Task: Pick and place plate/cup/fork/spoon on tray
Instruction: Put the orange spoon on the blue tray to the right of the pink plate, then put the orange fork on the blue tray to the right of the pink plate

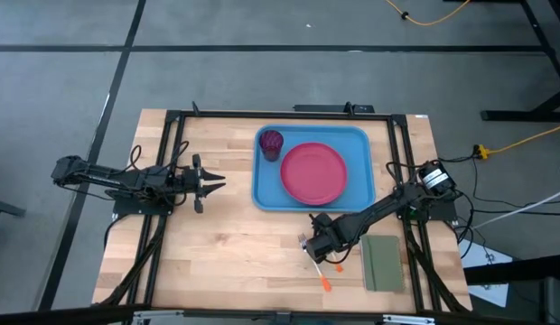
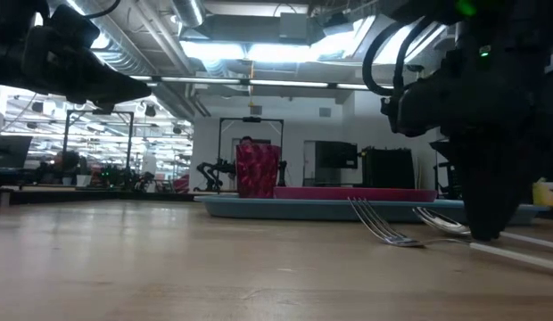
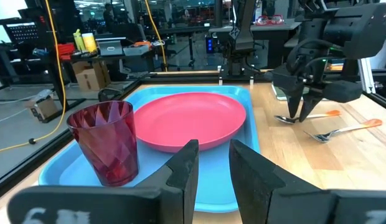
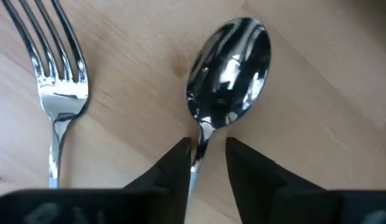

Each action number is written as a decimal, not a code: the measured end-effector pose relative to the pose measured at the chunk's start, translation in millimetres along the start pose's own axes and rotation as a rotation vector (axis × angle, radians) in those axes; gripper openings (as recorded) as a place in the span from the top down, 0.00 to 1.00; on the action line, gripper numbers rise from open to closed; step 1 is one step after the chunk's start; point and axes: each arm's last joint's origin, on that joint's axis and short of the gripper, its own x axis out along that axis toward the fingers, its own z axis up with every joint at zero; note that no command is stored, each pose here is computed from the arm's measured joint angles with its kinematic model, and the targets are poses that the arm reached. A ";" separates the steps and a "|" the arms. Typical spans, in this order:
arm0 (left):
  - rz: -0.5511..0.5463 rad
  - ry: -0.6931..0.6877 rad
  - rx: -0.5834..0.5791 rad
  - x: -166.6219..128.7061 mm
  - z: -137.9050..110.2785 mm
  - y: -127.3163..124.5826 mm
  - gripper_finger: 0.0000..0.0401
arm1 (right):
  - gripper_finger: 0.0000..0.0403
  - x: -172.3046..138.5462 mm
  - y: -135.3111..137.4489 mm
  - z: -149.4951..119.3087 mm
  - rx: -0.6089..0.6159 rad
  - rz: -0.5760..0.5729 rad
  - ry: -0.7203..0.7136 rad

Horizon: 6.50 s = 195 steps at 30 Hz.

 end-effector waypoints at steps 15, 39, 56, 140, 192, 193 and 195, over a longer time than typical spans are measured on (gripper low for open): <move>0.000 0.000 0.000 0.0 0.0 0.0 0.79 | 0.96 0.1 -1.1 3.5 0.005 -0.006 -0.008; 0.000 0.000 0.000 0.0 0.0 0.0 0.79 | 0.99 -106.5 -31.5 31.9 0.109 -0.182 -0.035; 0.000 0.000 0.000 0.0 0.0 0.0 0.79 | 0.99 -100.1 -161.6 101.7 0.457 -0.243 -0.270; 0.000 0.000 0.000 0.0 -0.1 0.0 0.79 | 0.76 -74.4 -104.6 49.3 0.239 0.318 -0.434; 0.000 0.001 0.000 0.0 -0.2 0.0 0.79 | 0.69 -14.3 72.5 -10.6 -0.003 0.091 -0.088; 0.000 0.000 0.000 0.0 0.0 0.0 0.79 | 0.69 -12.8 73.5 -11.1 -0.005 0.086 -0.077; 0.000 0.000 0.000 0.0 -0.1 0.0 0.79 | 0.69 -8.6 73.1 -11.6 -0.007 0.070 -0.060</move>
